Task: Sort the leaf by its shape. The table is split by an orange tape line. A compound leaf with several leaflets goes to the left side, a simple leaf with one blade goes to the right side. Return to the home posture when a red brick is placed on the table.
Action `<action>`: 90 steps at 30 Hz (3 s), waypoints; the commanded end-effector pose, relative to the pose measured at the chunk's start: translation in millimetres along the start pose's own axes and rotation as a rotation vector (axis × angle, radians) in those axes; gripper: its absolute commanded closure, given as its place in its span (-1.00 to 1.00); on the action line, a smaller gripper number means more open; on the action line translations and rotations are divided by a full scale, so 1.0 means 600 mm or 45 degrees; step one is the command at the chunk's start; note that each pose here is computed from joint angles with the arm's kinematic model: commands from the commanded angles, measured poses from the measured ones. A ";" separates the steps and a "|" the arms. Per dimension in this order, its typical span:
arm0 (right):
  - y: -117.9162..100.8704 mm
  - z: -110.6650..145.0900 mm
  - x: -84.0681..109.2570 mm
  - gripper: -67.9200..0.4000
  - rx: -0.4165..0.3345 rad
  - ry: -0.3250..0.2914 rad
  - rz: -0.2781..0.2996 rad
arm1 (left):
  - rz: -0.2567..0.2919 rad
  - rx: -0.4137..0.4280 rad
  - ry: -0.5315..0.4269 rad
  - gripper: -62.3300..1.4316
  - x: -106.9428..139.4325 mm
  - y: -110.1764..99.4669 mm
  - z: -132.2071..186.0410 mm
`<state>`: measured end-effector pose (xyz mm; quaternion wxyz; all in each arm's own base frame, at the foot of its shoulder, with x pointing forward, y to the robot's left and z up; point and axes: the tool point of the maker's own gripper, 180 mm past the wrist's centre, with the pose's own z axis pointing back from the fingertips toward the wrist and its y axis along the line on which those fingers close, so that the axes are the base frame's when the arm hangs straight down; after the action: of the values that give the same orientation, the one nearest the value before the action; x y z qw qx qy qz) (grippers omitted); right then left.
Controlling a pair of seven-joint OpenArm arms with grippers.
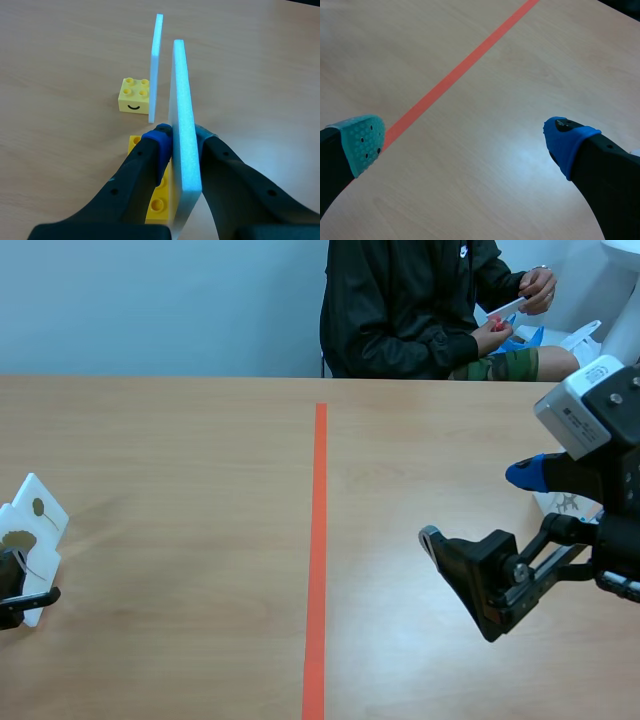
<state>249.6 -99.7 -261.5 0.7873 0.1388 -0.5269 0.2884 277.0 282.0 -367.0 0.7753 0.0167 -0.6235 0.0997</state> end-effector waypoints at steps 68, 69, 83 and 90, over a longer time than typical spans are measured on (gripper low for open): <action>-0.007 0.001 0.012 -1.00 -0.018 -0.042 -0.004 | -0.256 -1.200 -0.043 -1.00 0.193 -0.361 0.214; -0.006 0.001 0.012 -1.00 -0.017 -0.041 -0.004 | -0.248 -1.176 -0.028 -1.00 0.188 -0.363 0.211; -0.005 0.001 0.014 -1.00 -0.011 -0.052 -0.028 | -0.256 -1.047 0.083 -1.00 0.152 -0.359 0.193; -0.005 0.001 0.015 -1.00 -0.011 -0.056 -0.027 | -0.254 -1.037 0.110 -1.00 0.140 -0.353 0.190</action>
<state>250.8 -99.2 -258.6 0.7856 0.1449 -0.5328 0.2791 218.8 69.7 -247.0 0.7591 -0.2293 -0.5624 -0.2344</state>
